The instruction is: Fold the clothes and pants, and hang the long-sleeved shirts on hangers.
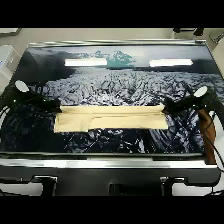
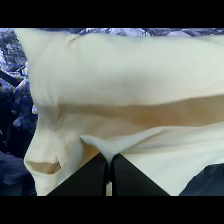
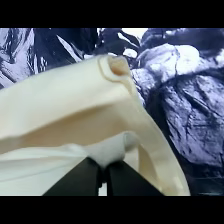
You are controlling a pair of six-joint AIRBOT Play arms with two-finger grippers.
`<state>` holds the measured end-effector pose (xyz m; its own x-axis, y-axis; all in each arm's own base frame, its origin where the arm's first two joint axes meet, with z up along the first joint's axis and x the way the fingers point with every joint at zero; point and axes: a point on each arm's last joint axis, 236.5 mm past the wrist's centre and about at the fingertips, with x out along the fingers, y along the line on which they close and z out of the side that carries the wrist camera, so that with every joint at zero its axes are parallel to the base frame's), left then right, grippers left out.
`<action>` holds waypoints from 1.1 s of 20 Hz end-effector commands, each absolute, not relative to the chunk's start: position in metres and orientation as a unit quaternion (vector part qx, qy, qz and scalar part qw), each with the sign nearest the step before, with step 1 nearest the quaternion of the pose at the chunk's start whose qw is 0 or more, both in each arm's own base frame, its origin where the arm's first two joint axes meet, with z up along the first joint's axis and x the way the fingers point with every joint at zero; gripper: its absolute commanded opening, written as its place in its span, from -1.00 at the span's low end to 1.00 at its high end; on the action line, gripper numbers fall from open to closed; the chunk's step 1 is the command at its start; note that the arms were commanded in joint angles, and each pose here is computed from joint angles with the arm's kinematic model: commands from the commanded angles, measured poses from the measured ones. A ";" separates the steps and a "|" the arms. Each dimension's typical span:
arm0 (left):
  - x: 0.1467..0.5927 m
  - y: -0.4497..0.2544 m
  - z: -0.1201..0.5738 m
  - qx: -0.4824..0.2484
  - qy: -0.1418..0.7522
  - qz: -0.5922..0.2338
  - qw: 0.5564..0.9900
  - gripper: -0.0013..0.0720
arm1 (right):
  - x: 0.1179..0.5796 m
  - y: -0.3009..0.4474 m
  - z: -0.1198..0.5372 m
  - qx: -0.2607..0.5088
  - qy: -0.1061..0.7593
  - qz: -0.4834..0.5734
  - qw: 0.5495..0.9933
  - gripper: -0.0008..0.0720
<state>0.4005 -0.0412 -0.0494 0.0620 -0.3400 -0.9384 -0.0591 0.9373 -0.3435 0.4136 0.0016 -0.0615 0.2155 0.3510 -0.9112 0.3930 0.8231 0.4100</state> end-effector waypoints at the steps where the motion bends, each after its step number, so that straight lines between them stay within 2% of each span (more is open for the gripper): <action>1: 0.403 -0.042 -0.062 -0.157 0.685 -0.095 0.705 -0.91 | 0.425 0.003 -0.068 0.308 0.614 -0.022 0.726 -0.88; 6: 0.432 -0.048 -0.042 -0.167 0.643 -0.108 0.739 -0.91 | 0.424 0.003 -0.072 0.319 0.617 -0.031 0.719 -0.88; 8: 0.435 -0.047 -0.046 -0.178 0.644 -0.097 0.738 -0.91 | 0.423 0.004 -0.071 0.327 0.618 -0.036 0.714 -0.87; 10: 0.429 -0.048 -0.060 -0.193 0.663 -0.086 0.718 -0.90 | 0.423 0.004 -0.071 0.335 0.618 -0.043 0.710 -0.64; 11: 0.427 -0.049 -0.065 -0.199 0.670 -0.083 0.710 -0.67 | 0.422 0.003 -0.071 0.338 0.619 -0.045 0.707 -0.42; 12: 0.424 -0.050 -0.067 -0.201 0.676 -0.082 0.704 -0.05 | 0.420 0.000 -0.069 0.341 0.623 -0.045 0.703 -0.07; 13: 0.423 -0.048 -0.065 -0.200 0.676 -0.082 0.704 0.58 | 0.417 -0.007 -0.064 0.340 0.628 -0.041 0.699 0.37; 14: 0.424 -0.043 -0.062 -0.199 0.673 -0.080 0.708 0.85 | 0.412 -0.019 -0.058 0.334 0.632 -0.031 0.698 0.88; 15: 0.426 -0.036 -0.055 -0.201 0.666 -0.077 0.714 0.85 | 0.405 -0.032 -0.055 0.337 0.638 -0.030 0.692 0.97; 18: 0.439 -0.011 -0.022 -0.211 0.633 -0.064 0.742 0.85 | 0.377 -0.059 -0.060 0.362 0.662 -0.037 0.656 0.98; 22: 0.448 -0.006 0.029 -0.200 0.586 -0.067 0.783 0.85 | 0.388 -0.018 -0.076 0.404 0.661 0.047 0.631 0.98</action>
